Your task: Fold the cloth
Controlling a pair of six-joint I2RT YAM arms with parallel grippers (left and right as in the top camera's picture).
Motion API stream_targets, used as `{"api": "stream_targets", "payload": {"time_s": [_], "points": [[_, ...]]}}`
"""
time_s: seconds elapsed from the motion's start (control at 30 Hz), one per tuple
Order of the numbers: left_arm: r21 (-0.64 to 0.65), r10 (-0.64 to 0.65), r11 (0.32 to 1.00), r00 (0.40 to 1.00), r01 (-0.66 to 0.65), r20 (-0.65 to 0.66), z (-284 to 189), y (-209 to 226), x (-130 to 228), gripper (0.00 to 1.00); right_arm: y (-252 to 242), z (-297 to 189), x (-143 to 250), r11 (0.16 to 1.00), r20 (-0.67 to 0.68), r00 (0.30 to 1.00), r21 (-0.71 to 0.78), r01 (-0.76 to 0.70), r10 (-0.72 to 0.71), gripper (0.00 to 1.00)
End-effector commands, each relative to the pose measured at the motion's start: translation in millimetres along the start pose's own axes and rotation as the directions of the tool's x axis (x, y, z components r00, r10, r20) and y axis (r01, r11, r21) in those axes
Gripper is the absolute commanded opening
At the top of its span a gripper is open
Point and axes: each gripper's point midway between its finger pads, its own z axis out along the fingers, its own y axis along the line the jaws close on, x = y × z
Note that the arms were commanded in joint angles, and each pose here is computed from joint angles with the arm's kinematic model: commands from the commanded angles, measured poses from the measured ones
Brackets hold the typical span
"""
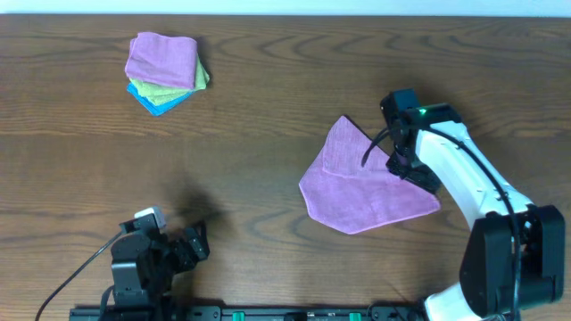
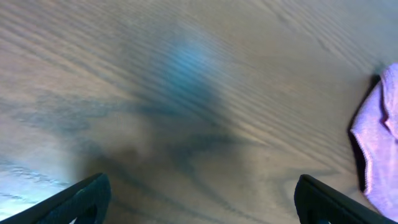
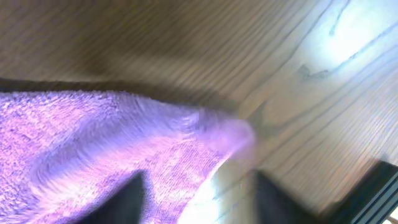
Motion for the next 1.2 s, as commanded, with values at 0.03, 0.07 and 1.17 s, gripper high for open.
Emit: {"api": "stream_targets", "payload": {"time_s": [0.03,0.07,1.17], "points": [[0.035,-0.083,0.996,0.997,0.083,0.002,-5,-9,-5,0.95,-5,-2,-6,0.998,0.028,0.998,0.007,-0.058,0.058,0.84],[0.036,-0.111,0.993,0.994,0.111,0.001,-5,-9,-5,0.95,-3,-2,-5,0.999,0.023,0.999,-0.003,-0.037,0.037,0.84],[-0.067,0.081,0.992,0.939,-0.109,-0.334,-13,-88,-125,0.96,177,-21,49,0.531,0.305,0.705,-0.488,0.693,-0.640,0.70]]}}
